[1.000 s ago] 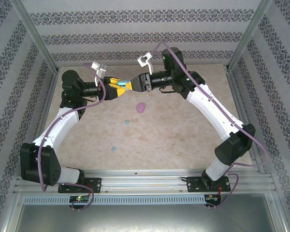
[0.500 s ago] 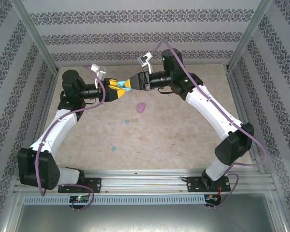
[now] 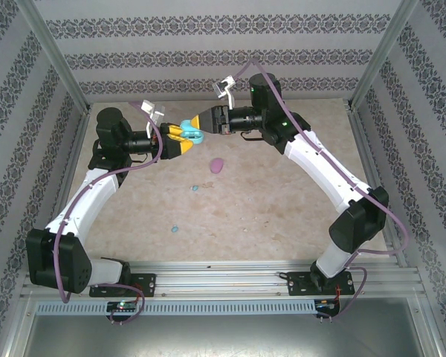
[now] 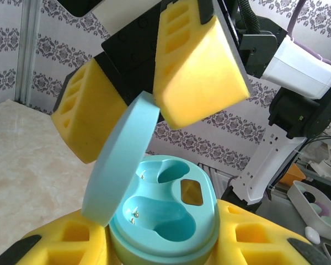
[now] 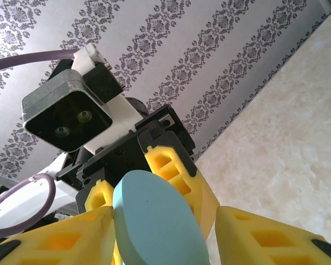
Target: Insert wireless bluetooth earbuds into charging case
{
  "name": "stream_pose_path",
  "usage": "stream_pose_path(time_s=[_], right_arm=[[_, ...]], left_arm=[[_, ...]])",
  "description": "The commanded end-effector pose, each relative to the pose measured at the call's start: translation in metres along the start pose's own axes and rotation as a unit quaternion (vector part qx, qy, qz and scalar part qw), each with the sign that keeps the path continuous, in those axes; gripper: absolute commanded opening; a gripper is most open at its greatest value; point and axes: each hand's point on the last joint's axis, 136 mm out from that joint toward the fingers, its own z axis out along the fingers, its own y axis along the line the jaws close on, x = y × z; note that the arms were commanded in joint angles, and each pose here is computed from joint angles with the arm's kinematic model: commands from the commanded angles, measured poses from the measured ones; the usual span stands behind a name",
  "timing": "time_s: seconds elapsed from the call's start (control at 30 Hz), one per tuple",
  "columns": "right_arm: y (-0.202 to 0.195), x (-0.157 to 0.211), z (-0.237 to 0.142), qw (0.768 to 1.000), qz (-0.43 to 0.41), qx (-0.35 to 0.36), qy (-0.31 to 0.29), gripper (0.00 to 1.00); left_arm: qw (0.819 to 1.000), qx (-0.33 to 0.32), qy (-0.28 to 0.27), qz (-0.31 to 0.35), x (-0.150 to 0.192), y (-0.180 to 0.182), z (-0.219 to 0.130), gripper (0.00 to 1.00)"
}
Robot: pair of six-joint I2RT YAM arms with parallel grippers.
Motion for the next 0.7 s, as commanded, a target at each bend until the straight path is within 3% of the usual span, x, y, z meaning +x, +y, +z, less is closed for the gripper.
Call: stream_pose_path(time_s=[0.0, 0.27, 0.43, 0.67], right_arm=[[-0.036, -0.001, 0.008, 0.999, 0.023, 0.045, -0.011, 0.49], [-0.038, -0.002, 0.01, 0.998, 0.029, 0.046, -0.007, 0.45], [-0.029, -0.001, 0.01, 0.999, 0.017, 0.033, -0.004, 0.56], [-0.006, -0.003, 0.005, 1.0, 0.002, 0.011, -0.006, 0.61]], left_arm=[[0.995, 0.052, 0.001, 0.087, -0.022, -0.042, 0.0, 0.04], [0.994, 0.044, 0.001, 0.099, -0.02, -0.043, -0.001, 0.04], [0.994, 0.025, 0.011, 0.102, -0.013, -0.04, -0.003, 0.05], [0.994, -0.007, 0.018, 0.103, -0.011, -0.034, -0.004, 0.09]])
